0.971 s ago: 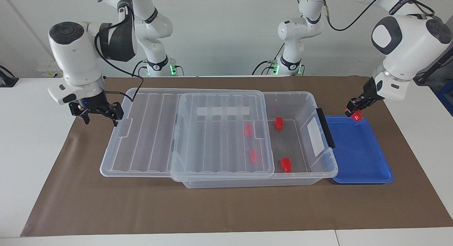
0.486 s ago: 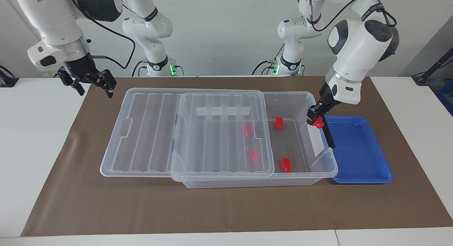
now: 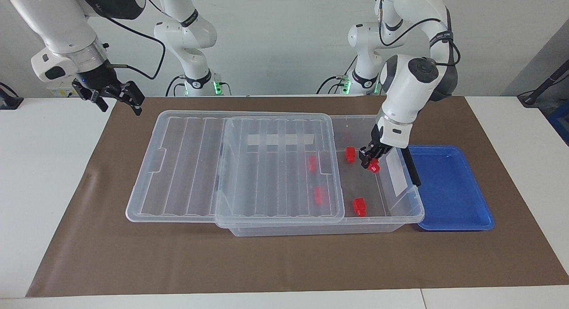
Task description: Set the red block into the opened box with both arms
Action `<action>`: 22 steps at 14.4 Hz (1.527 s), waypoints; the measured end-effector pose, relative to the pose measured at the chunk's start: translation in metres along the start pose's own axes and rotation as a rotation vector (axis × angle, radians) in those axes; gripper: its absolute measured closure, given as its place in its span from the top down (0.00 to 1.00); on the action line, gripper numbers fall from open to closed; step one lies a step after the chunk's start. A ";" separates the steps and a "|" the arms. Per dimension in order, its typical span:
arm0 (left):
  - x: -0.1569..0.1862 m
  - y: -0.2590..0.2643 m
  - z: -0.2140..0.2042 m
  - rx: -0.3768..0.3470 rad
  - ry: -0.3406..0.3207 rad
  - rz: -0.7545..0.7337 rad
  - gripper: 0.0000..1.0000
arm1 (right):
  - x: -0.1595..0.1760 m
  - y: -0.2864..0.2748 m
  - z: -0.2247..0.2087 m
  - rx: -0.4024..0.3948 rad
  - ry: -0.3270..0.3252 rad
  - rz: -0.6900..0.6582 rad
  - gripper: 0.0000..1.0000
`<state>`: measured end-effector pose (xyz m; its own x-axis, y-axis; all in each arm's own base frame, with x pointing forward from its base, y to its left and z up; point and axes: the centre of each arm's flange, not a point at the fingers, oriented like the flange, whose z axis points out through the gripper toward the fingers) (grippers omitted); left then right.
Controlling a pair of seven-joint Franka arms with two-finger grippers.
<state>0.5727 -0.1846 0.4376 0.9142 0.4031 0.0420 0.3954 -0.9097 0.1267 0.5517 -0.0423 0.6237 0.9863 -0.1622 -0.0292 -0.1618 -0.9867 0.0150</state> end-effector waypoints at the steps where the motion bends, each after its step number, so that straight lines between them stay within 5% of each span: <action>1: -0.003 -0.001 0.007 0.008 0.011 0.013 0.34 | 0.000 0.000 0.000 0.000 0.000 0.000 1.00; 22: -0.022 0.003 0.134 0.043 0.023 0.138 0.34 | 0.000 0.000 0.001 0.000 -0.001 0.000 1.00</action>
<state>0.5663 -0.2096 0.3043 0.9581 0.2753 0.0791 0.2695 -0.9600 0.0758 0.5517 -0.0423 0.6231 0.9863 -0.1622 -0.0304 -0.1618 -0.9867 0.0151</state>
